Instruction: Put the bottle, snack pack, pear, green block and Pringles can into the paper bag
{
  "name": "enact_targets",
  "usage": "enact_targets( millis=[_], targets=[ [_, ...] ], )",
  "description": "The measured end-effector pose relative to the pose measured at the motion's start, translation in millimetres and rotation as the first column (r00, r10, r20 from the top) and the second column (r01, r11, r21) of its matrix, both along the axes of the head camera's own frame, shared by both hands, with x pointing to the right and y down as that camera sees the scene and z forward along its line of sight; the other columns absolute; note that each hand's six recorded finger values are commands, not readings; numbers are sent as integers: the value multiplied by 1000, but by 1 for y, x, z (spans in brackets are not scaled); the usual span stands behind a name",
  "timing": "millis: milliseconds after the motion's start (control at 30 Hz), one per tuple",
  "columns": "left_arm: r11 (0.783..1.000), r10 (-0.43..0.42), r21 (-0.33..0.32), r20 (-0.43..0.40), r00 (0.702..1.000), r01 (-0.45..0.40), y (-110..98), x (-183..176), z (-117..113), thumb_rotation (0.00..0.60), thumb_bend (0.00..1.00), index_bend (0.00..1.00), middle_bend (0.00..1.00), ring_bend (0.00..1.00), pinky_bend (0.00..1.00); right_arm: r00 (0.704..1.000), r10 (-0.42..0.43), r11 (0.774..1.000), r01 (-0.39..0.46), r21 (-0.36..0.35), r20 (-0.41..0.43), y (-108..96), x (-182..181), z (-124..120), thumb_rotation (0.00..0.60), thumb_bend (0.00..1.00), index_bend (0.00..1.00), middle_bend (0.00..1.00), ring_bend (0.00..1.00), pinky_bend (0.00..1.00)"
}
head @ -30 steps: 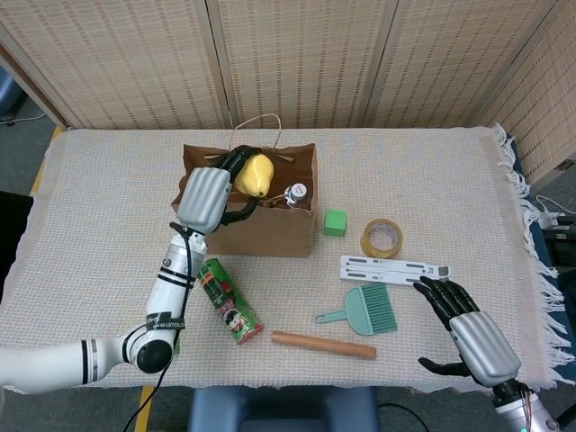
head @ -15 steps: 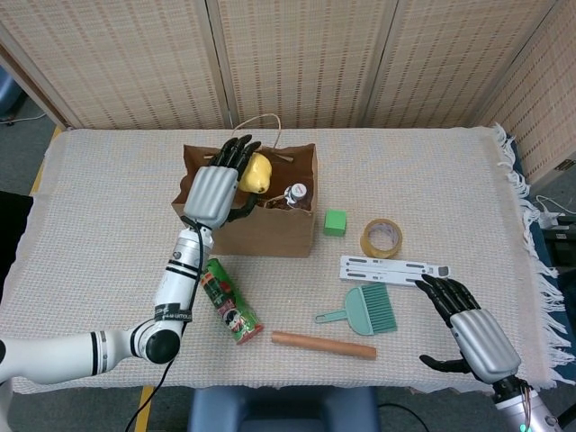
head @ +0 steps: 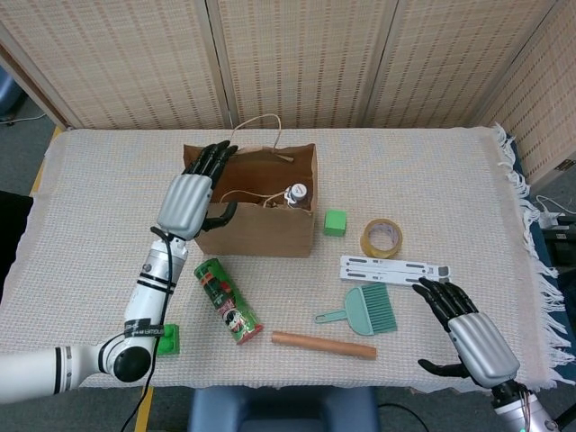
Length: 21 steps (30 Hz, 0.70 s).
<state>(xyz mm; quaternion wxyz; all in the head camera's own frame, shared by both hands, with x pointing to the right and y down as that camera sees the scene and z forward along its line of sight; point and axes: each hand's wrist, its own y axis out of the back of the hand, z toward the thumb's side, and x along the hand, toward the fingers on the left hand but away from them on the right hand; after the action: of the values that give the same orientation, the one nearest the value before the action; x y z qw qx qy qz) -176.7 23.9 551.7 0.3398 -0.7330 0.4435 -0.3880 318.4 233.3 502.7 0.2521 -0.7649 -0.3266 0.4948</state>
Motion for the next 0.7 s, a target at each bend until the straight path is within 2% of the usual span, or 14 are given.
enact_targets(
  millis=[200, 467, 600, 700],
  targets=[
    [999, 24, 24, 47, 999, -25, 24, -52, -11, 600, 446, 97, 0, 14, 209, 1000, -12, 1000, 12, -7, 2, 4, -2, 0, 600, 3, 0, 0, 0, 0],
    [993, 115, -9, 153, 982, -115, 78, -118, -10, 600, 448, 97, 15, 14, 209, 1000, -22, 1000, 22, 1, 9, 7, -6, -3, 600, 2, 0, 0, 0, 0],
    [978, 210, -58, 217, 953, -202, 113, -143, 1, 600, 441, 97, 15, 15, 211, 1000, -26, 1000, 26, -1, 9, 8, -6, -3, 600, 3, 0, 0, 0, 0],
    [952, 307, -105, 259, 916, -289, 143, -158, 9, 600, 422, 94, 13, 14, 211, 1000, -27, 1000, 27, -2, 8, 9, -7, -3, 600, 3, 0, 0, 0, 0]
  ],
)
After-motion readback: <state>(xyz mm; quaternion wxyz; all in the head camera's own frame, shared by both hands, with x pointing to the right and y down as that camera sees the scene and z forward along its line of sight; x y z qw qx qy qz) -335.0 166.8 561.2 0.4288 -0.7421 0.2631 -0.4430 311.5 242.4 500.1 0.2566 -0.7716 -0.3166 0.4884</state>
